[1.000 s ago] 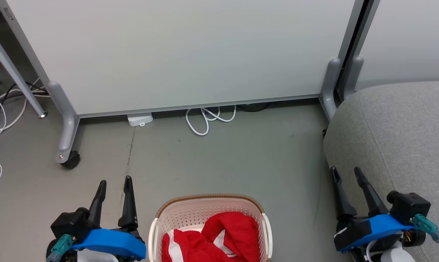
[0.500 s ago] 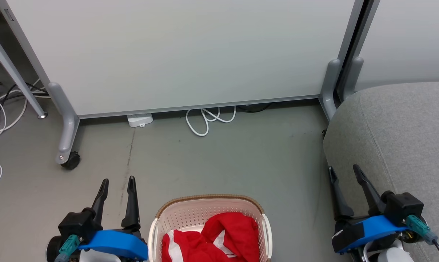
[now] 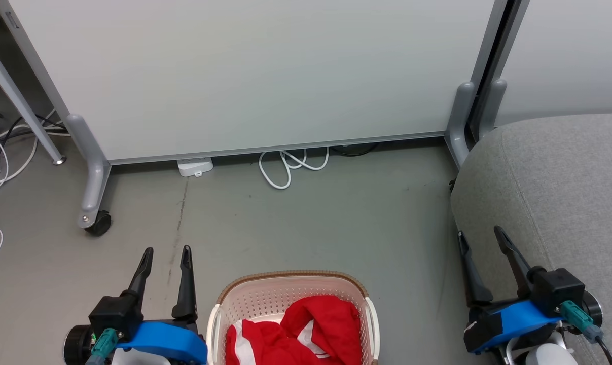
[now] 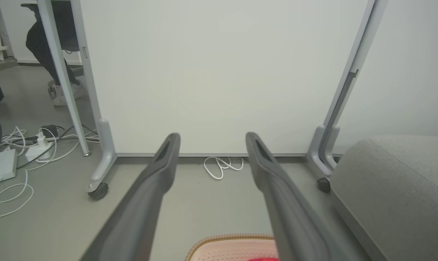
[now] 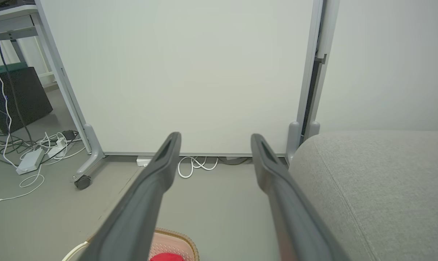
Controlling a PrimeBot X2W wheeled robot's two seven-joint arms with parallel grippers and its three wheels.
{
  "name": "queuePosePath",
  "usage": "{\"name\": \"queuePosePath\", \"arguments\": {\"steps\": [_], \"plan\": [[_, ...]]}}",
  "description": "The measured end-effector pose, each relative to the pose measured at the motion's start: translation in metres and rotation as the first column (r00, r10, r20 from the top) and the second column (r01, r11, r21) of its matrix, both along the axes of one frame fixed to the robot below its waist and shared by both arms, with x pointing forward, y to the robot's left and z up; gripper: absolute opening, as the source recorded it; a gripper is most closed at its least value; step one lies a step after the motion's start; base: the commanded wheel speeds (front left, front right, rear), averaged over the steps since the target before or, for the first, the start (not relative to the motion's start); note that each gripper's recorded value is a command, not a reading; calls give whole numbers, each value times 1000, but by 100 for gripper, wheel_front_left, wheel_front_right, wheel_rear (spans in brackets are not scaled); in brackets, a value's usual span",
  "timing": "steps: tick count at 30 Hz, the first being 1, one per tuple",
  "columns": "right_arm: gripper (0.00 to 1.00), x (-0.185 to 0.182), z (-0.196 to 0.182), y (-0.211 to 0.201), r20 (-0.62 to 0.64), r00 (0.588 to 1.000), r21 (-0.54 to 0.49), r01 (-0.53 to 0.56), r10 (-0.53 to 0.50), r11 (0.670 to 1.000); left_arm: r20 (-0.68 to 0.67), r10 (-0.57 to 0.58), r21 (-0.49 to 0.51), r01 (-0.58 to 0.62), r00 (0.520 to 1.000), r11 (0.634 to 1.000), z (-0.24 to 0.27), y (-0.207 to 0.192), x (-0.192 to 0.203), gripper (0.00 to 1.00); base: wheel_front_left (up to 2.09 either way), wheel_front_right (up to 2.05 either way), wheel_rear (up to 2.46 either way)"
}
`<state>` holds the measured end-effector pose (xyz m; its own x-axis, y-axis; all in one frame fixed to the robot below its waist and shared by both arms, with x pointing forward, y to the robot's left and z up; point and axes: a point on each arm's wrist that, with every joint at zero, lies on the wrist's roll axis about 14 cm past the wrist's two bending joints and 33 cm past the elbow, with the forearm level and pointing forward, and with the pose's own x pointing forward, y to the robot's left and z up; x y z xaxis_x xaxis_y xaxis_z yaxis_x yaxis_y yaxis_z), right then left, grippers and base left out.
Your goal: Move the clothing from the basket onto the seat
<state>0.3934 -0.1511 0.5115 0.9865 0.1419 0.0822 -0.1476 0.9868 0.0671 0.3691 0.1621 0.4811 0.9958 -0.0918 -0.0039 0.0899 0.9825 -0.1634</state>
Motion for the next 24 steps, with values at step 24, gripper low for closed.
{"name": "queuePosePath", "arguments": {"steps": [24], "plan": [[100, 4, -5, 6, -3, 1000, -49, -22, 22, 999, -16, -32, 43, 33, 999, 999, -9, -8, 1, 100, 0, 0, 0]]}}
